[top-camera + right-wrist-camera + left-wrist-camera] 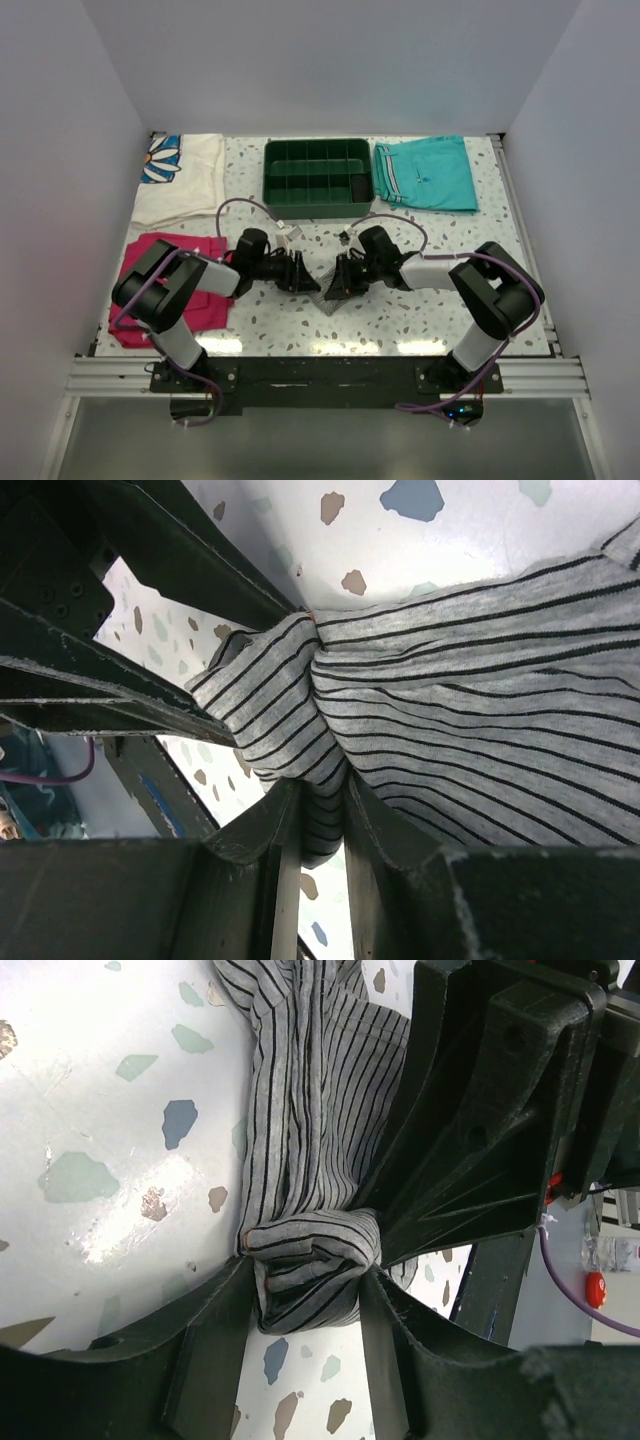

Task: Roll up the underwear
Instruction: Roll the underwear to the center of the board.

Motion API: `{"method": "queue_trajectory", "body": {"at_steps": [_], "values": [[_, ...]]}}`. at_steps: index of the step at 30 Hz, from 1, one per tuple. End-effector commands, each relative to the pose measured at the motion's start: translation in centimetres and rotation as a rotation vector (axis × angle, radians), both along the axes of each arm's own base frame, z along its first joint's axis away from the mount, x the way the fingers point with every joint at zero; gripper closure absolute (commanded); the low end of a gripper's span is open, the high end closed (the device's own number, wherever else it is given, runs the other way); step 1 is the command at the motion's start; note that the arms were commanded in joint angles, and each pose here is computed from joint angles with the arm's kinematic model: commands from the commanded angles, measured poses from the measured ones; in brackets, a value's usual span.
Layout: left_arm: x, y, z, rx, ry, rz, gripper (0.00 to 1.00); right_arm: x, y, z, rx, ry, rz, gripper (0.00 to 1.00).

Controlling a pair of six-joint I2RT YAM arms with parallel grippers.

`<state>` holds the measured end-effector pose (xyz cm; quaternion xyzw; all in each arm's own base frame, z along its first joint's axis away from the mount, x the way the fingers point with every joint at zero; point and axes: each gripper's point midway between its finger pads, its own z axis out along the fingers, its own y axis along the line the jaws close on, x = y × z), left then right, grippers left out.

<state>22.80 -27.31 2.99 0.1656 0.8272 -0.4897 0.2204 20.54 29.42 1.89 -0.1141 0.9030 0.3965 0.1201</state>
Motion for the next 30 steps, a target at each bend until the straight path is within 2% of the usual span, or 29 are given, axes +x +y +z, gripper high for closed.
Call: {"method": "queue_trajectory", "body": {"at_steps": [1, 10, 12, 14, 19, 22, 26, 30], "values": [[0.8, -0.5, -0.3, -0.012, -0.013, 0.004, 0.5, -0.7, -4.2, -4.7, -0.234, 0.015, -0.04, 0.78], [0.6, -0.8, -1.1, -0.039, 0.031, 0.012, 0.66, -0.7, -4.5, -4.8, -0.245, 0.002, -0.02, 0.77], [0.7, -0.9, -1.2, -0.041, 0.042, 0.013, 0.72, -0.6, -4.5, -4.7, -0.246, -0.003, -0.02, 0.76], [0.8, -1.0, -1.2, -0.044, 0.047, 0.011, 0.83, -0.5, -4.5, -4.5, -0.244, -0.017, -0.021, 0.75], [0.8, -0.8, -1.7, -0.012, 0.069, 0.017, 0.96, 0.3, -4.8, -2.5, -0.243, -0.093, -0.042, 0.6], [0.7, -0.7, -1.8, 0.005, 0.074, 0.02, 0.99, 1.2, -5.1, 0.1, -0.234, -0.184, -0.062, 0.53], [0.6, -0.7, -1.5, 0.026, 0.068, 0.024, 0.99, 2.1, -5.8, 3.3, -0.245, -0.287, -0.079, 0.49], [0.6, -0.6, -1.8, 0.081, 0.111, 0.064, 0.98, 1.6, -5.6, 5.0, -0.289, -0.37, -0.018, 0.46]]}}
